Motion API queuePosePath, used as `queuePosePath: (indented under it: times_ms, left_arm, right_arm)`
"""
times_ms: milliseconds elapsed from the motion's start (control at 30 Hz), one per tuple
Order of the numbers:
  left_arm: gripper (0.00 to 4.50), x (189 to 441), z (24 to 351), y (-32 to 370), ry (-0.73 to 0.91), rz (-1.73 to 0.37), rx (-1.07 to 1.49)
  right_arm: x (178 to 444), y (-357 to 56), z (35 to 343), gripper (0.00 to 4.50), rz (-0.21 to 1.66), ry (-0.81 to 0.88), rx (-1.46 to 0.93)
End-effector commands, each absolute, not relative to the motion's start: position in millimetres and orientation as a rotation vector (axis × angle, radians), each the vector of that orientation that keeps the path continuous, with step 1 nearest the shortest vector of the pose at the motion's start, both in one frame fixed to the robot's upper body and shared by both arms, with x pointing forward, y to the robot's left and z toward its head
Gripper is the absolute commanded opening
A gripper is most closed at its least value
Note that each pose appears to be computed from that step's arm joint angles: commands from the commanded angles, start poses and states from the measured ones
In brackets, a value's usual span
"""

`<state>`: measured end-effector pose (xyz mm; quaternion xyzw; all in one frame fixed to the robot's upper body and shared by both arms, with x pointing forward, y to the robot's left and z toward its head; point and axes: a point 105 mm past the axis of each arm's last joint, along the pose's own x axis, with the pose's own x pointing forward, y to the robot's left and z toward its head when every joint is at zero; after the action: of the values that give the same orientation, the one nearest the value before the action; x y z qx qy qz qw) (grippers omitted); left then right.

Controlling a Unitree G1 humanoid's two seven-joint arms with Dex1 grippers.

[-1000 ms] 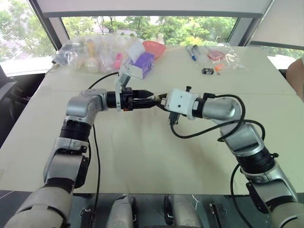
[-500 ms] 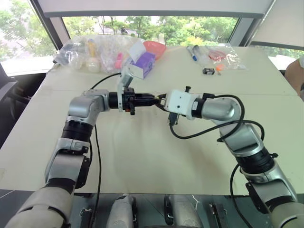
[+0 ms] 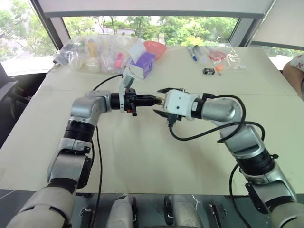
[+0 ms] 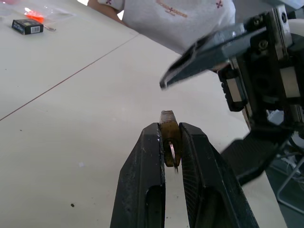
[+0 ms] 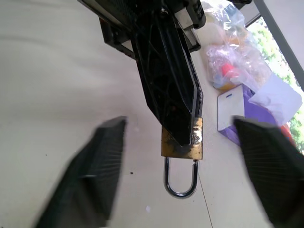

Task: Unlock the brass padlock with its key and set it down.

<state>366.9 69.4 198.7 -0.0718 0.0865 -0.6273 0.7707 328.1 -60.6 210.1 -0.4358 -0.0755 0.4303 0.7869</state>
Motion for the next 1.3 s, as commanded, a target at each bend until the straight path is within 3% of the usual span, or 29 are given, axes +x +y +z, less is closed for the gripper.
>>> queuePosePath:
  times_ms: [33, 200, 667, 1000, 1200, 1300]
  left_arm:
    - [0.0, 368, 219, 84, 0.088, -1.333, -0.164]
    - [0.0, 360, 226, 90, 0.074, -1.354, -0.199]
    - [0.0, 340, 233, 81, 0.075, -1.444, -0.204]
    - [0.0, 334, 237, 81, 0.062, -1.473, -0.203]
    - [0.0, 330, 236, 77, 0.065, -1.501, -0.18]
    - [0.0, 332, 234, 78, 0.07, -1.49, -0.174]
  right_arm:
    - [319, -76, 223, 4.46, 0.869, -0.138, -0.756]
    - [313, -84, 244, 4.46, 0.787, -0.141, -0.441]
    - [340, -92, 242, 4.46, 0.665, -0.122, -0.364]
    - [340, -92, 222, 4.46, 0.7, -0.043, -0.382]
    - [340, -88, 202, 4.46, 0.74, 0.107, -0.278]
    - [333, -82, 208, 4.46, 0.777, 0.093, -0.217]
